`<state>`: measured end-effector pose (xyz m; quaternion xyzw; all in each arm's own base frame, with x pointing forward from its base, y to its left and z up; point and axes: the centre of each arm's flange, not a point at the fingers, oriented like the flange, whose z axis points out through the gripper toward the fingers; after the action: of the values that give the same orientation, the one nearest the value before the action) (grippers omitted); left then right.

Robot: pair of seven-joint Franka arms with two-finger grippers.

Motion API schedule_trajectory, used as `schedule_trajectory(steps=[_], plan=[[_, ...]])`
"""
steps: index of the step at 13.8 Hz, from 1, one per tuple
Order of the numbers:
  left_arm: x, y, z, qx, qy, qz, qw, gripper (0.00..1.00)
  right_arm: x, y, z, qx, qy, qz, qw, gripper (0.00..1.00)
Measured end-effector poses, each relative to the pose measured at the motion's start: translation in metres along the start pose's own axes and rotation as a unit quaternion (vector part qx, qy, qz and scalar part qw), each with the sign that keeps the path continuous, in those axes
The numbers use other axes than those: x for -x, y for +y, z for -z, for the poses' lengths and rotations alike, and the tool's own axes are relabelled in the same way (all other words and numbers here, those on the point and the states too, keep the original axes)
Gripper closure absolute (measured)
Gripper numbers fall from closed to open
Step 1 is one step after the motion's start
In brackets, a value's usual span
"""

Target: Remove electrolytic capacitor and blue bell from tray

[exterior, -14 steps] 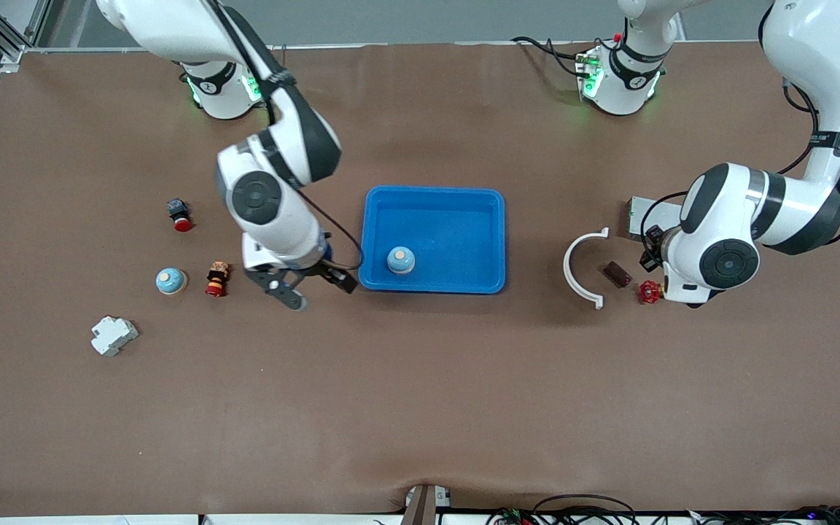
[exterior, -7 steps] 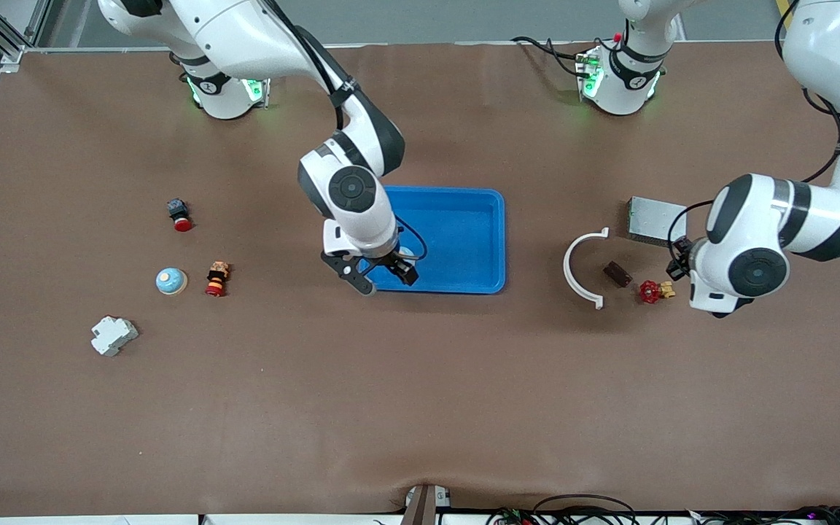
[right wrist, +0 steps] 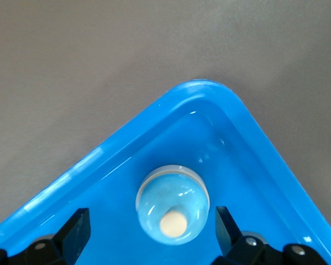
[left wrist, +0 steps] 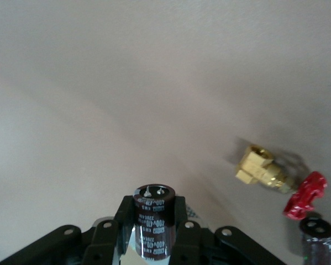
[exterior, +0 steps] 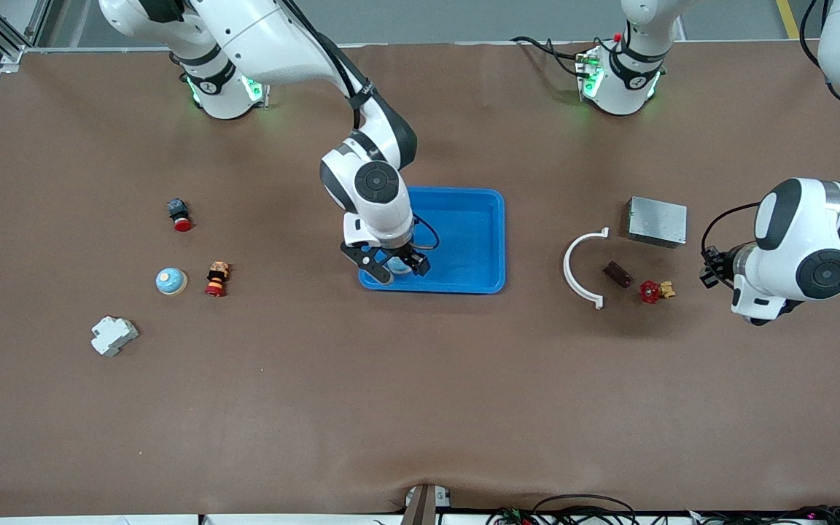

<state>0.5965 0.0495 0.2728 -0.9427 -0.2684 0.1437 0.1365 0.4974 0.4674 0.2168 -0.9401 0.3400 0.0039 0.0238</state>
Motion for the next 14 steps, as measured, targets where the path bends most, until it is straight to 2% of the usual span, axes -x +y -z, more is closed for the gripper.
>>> schedule_trajectory(steps=[4, 8, 11, 14], plan=[[-0.013, 0.008, -0.007, 0.04, 0.026, -0.011, 0.999, 0.67, 0.002, 0.006, -0.008, 0.008, 0.004, 0.006, 1.0, 0.0], [-0.034, -0.013, -0.027, 0.072, 0.034, -0.012, 0.997, 0.67, 0.004, 0.009, -0.017, 0.013, 0.004, 0.008, 1.0, 0.0], [-0.034, -0.01, -0.048, 0.107, 0.055, -0.012, 0.993, 0.67, 0.007, 0.009, -0.028, 0.011, 0.005, 0.01, 1.0, 0.0], [-0.035, -0.018, -0.067, 0.127, 0.06, -0.006, 0.99, 0.67, 0.008, 0.01, -0.033, 0.012, 0.005, 0.011, 1.0, 0.0]])
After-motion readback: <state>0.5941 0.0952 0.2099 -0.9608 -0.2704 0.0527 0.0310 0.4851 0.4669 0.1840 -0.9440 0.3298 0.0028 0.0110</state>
